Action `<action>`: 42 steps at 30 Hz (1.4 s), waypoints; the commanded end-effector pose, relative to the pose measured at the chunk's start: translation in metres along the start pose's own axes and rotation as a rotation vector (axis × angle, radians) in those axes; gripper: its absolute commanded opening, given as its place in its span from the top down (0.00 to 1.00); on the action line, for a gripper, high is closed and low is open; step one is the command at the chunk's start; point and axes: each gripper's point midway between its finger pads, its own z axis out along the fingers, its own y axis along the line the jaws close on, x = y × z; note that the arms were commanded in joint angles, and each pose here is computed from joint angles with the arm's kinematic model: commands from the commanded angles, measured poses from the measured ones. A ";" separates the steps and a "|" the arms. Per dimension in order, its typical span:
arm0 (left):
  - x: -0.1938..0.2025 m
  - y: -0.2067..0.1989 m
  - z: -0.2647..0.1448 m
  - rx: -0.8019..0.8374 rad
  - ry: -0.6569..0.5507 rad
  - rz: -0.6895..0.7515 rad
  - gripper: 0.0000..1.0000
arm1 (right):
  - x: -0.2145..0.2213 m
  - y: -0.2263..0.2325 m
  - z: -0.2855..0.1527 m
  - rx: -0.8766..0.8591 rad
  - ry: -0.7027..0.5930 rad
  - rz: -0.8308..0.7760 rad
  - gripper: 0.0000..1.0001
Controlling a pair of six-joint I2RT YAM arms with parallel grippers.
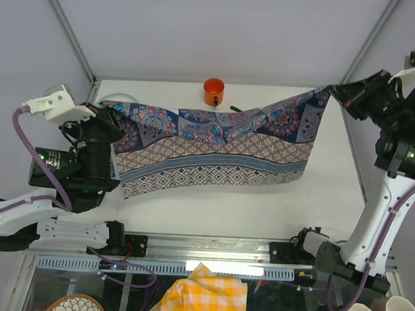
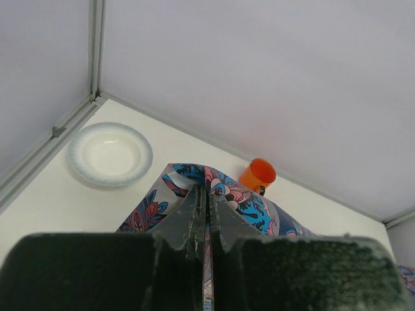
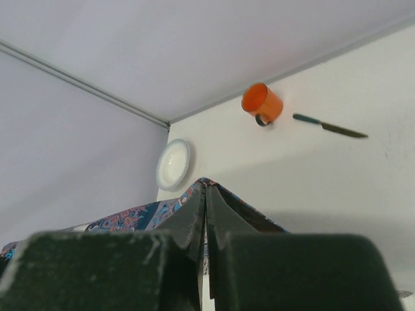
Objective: Set the dinner table for one person
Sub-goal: Flatten out the napkin at the center of the board.
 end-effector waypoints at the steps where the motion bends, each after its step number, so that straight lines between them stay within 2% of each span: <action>1: -0.039 -0.013 -0.003 -0.016 0.025 -0.046 1.00 | -0.048 0.031 0.019 -0.103 -0.025 -0.057 1.00; 6: -0.066 -0.023 -0.004 -0.013 0.053 0.059 1.00 | -0.065 0.026 0.040 -0.078 0.064 -0.053 1.00; 10: -0.071 -0.028 -0.004 -0.010 0.054 0.077 1.00 | -0.048 -0.006 0.057 -0.007 0.149 -0.016 1.00; 20: -0.017 -0.037 -0.018 0.081 0.087 0.106 1.00 | -0.012 0.009 0.009 0.009 0.108 -0.074 1.00; 24: -0.020 -0.048 -0.019 0.090 0.081 0.139 1.00 | -0.003 -0.004 0.020 0.022 0.162 -0.060 1.00; 28: -0.030 -0.073 -0.018 0.146 -0.021 0.285 1.00 | -0.005 -0.002 0.024 0.005 0.161 -0.061 1.00; 31: -0.030 -0.111 -0.022 0.252 -0.114 0.369 1.00 | -0.007 0.000 0.026 -0.006 0.161 -0.058 1.00; 33: -0.022 -0.150 -0.031 0.441 -0.131 0.385 1.00 | -0.007 -0.001 0.026 -0.005 0.162 -0.058 1.00; 34: -0.010 -0.167 -0.038 0.577 -0.107 0.416 1.00 | -0.007 -0.002 0.027 -0.005 0.162 -0.060 1.00; 35: -0.014 -0.176 -0.036 0.633 -0.103 0.362 1.00 | -0.007 -0.002 0.027 -0.004 0.163 -0.061 1.00; 38: -0.022 -0.196 -0.025 0.759 -0.077 0.292 1.00 | -0.007 -0.002 0.027 -0.002 0.162 -0.061 1.00; 42: -0.014 -0.230 -0.009 0.933 0.036 0.268 1.00 | -0.009 -0.002 0.029 -0.005 0.163 -0.060 1.00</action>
